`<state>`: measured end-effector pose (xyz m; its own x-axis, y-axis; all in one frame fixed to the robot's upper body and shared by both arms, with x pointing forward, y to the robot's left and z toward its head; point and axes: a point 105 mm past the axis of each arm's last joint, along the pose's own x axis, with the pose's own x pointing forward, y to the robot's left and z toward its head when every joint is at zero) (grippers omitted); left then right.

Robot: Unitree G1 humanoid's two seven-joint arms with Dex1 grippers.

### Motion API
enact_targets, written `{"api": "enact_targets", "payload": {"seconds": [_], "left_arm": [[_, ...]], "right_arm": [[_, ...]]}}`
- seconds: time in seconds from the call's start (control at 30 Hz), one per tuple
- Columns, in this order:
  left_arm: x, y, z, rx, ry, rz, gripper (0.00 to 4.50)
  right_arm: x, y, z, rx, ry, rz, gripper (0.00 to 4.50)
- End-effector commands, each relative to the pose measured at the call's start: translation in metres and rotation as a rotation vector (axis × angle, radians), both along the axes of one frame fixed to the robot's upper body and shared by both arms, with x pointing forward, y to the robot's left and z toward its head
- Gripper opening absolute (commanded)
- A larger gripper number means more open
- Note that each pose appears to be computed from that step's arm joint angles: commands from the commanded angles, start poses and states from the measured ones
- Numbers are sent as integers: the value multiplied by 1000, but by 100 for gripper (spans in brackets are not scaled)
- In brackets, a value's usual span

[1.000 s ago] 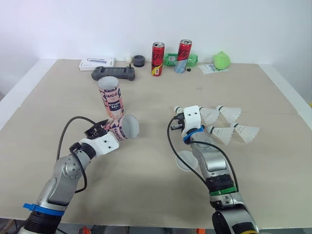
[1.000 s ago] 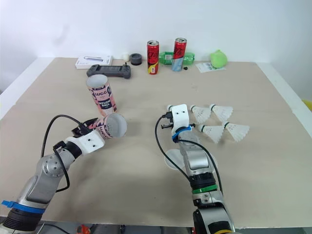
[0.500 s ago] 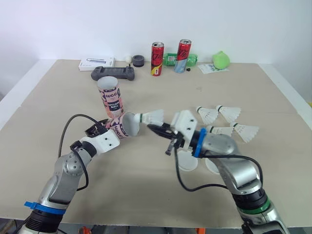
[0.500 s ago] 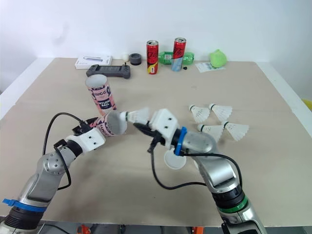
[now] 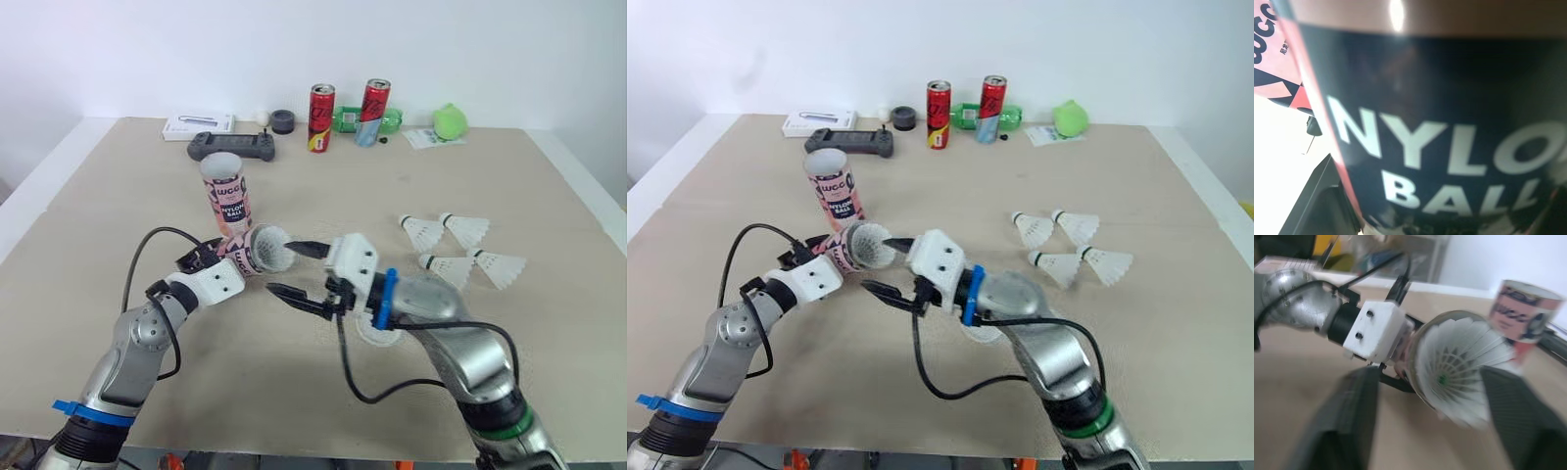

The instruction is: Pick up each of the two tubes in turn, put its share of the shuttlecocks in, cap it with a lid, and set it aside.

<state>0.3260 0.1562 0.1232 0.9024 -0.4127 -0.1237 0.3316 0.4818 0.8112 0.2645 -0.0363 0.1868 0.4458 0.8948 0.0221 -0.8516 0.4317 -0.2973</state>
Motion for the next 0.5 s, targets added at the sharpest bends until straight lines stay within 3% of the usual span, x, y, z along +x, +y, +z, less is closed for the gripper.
{"api": "enact_targets", "payload": {"seconds": [0.03,0.23,0.5], "left_arm": [[-3,-11,-6,-26,30,-54,318],[-4,-20,-5,-81,52,-105,318],[0,-40,0,-112,53,-194,318]], "right_arm": [[0,-36,11,75,-27,-195,445],[-5,-141,-8,108,-45,-763,445],[-22,-201,-24,114,16,-1097,445]]}}
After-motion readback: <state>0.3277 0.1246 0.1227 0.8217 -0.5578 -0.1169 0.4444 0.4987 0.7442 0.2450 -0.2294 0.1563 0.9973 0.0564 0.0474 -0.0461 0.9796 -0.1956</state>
